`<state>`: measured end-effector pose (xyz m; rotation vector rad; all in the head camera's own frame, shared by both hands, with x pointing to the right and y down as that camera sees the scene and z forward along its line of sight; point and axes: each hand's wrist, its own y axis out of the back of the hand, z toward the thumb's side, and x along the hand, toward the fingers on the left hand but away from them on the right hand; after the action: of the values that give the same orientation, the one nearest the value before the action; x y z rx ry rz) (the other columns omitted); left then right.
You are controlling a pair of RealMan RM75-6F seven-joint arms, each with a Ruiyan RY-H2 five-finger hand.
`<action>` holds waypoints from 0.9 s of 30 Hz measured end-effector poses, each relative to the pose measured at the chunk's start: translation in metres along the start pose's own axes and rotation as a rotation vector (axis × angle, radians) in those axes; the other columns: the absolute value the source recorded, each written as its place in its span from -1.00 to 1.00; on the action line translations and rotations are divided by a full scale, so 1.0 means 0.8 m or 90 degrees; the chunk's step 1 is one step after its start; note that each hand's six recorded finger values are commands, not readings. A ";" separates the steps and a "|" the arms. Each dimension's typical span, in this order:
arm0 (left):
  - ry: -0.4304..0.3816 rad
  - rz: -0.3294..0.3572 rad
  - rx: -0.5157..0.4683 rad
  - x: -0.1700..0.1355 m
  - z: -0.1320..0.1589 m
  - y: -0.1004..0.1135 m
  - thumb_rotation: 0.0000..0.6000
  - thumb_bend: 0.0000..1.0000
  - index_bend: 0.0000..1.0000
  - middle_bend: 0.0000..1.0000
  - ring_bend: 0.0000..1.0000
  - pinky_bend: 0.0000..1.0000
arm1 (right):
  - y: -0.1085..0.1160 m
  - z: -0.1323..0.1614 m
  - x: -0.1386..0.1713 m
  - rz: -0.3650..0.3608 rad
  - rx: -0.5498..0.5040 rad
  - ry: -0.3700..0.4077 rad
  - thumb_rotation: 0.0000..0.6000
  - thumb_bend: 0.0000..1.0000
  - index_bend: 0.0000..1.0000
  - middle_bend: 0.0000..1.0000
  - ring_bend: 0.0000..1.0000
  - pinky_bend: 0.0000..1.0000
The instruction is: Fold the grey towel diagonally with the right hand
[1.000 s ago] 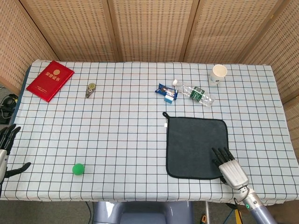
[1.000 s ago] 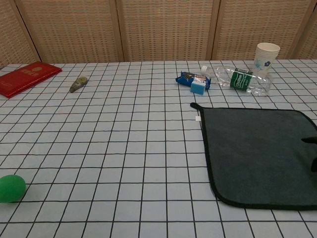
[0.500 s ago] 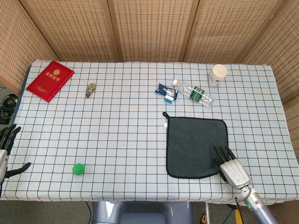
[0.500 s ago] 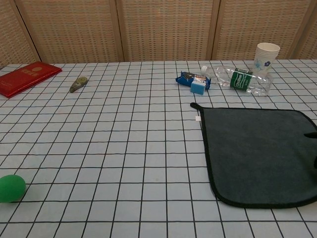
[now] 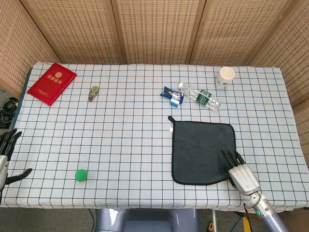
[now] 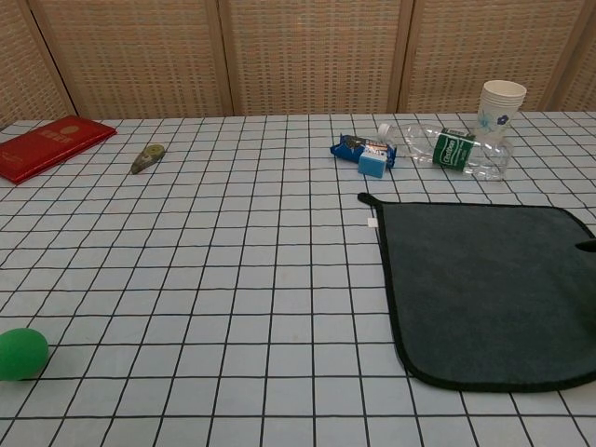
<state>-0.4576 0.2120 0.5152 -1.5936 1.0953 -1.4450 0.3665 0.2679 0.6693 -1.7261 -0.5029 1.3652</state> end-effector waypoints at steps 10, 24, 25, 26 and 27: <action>0.001 0.001 -0.001 0.000 0.000 0.001 1.00 -1.00 -1.00 -1.00 -1.00 -1.00 | 0.008 0.001 -0.007 -0.011 0.004 0.008 1.00 0.44 0.28 -0.92 -1.00 -1.00; 0.005 -0.006 -0.002 0.003 -0.002 -0.003 1.00 -1.00 -1.00 -1.00 -1.00 -1.00 | 0.045 0.025 -0.052 0.005 -0.030 0.046 1.00 0.44 0.35 -0.86 -1.00 -1.00; 0.006 -0.007 -0.003 0.003 -0.002 -0.003 1.00 -1.00 -1.00 -1.00 -1.00 -1.00 | 0.050 0.028 -0.058 0.008 -0.028 0.050 1.00 0.44 0.35 -0.85 -1.00 -1.00; 0.007 -0.007 -0.003 0.004 -0.003 -0.003 1.00 -1.00 -1.00 -1.00 -1.00 -1.00 | 0.055 0.031 -0.065 0.009 -0.023 0.055 1.00 0.44 0.35 -0.85 -1.00 -1.00; 0.008 -0.008 -0.003 0.004 -0.003 -0.003 1.00 -1.00 -1.00 -1.00 -1.00 -1.00 | 0.061 0.035 -0.075 0.011 -0.015 0.060 1.00 0.44 0.35 -0.85 -1.00 -1.00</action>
<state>-0.4599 0.2099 0.5194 -1.5998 1.0994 -1.4638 0.3125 0.2067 0.6636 -1.8080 -0.4545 1.2881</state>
